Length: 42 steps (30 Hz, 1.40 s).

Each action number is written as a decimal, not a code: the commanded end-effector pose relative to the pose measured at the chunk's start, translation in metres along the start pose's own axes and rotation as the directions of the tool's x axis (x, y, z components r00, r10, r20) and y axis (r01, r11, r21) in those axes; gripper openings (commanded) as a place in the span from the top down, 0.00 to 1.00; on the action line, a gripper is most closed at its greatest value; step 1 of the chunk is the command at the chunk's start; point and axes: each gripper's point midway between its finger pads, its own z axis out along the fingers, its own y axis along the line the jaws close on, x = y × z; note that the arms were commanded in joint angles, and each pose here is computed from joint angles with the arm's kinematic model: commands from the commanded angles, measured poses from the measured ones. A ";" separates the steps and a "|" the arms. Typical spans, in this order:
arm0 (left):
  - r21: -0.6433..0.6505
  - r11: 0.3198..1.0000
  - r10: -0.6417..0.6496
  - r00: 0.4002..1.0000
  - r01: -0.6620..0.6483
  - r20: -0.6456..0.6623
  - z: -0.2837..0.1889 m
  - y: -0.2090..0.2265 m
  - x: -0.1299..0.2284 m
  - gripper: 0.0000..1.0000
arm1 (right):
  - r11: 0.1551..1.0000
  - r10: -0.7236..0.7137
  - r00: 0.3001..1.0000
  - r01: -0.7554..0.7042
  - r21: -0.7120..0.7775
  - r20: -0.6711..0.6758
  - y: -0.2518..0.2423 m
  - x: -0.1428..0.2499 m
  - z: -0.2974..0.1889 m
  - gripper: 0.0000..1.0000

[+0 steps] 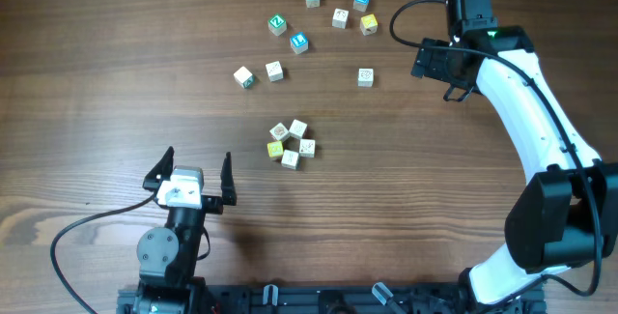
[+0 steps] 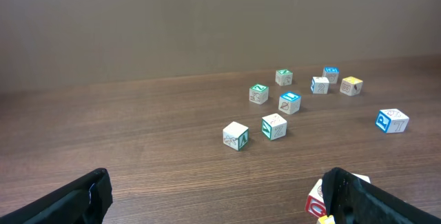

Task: Form a circle

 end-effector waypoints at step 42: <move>0.006 1.000 0.018 1.000 -0.018 0.000 0.000 0.000 0.000 0.00 | 0.878 -0.181 0.890 0.338 -0.339 0.418 0.012 0.126 0.021 0.00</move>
